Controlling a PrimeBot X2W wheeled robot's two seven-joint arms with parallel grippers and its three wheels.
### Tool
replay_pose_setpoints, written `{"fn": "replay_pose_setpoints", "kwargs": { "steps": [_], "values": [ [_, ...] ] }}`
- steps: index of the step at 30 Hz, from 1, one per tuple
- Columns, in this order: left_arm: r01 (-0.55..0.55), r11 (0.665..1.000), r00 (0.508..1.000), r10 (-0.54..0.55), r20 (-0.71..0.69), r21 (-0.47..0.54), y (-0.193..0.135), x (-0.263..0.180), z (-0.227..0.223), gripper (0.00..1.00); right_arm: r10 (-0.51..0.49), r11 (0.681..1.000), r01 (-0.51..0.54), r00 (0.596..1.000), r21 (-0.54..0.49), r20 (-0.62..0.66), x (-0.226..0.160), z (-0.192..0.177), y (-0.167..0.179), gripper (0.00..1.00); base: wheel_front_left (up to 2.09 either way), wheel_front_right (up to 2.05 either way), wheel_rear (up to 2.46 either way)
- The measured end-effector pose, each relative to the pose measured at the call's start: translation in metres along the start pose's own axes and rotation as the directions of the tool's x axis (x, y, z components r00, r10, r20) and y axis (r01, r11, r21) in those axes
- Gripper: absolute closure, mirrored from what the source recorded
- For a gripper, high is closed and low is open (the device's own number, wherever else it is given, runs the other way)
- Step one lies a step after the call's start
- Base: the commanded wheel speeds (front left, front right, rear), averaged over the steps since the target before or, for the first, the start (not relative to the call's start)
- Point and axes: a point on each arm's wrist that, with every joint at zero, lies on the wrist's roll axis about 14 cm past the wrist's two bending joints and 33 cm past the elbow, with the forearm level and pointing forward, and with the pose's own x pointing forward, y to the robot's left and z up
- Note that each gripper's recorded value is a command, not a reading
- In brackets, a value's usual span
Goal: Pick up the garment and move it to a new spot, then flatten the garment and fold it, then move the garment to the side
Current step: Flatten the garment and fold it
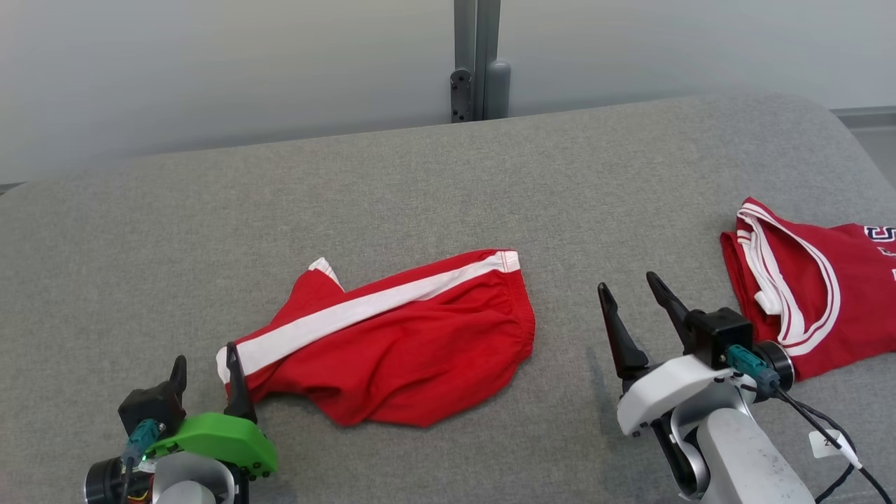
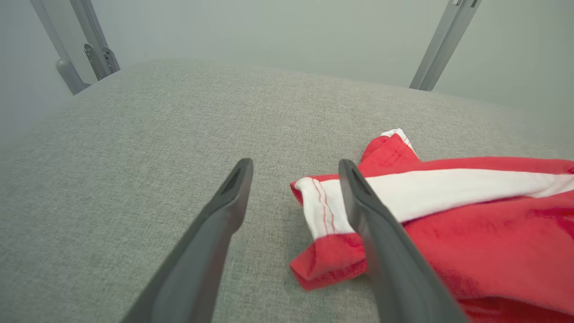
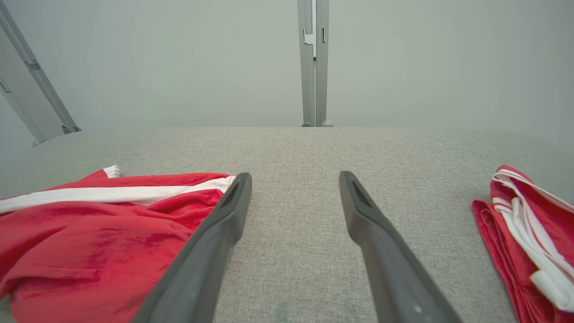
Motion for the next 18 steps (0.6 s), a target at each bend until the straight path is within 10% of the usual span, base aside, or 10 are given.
{"fn": "replay_pose_setpoints", "kwargs": {
  "steps": [18],
  "values": [
    [0.062,0.995,0.994,-0.069,-0.08,-0.083,-0.019,0.014,-0.027,0.0,0.094,0.995,-0.093,0.995,0.027,-0.043,0.041,-0.018,0.025,0.0,0.0,0.0,0.0]
  ]
}}
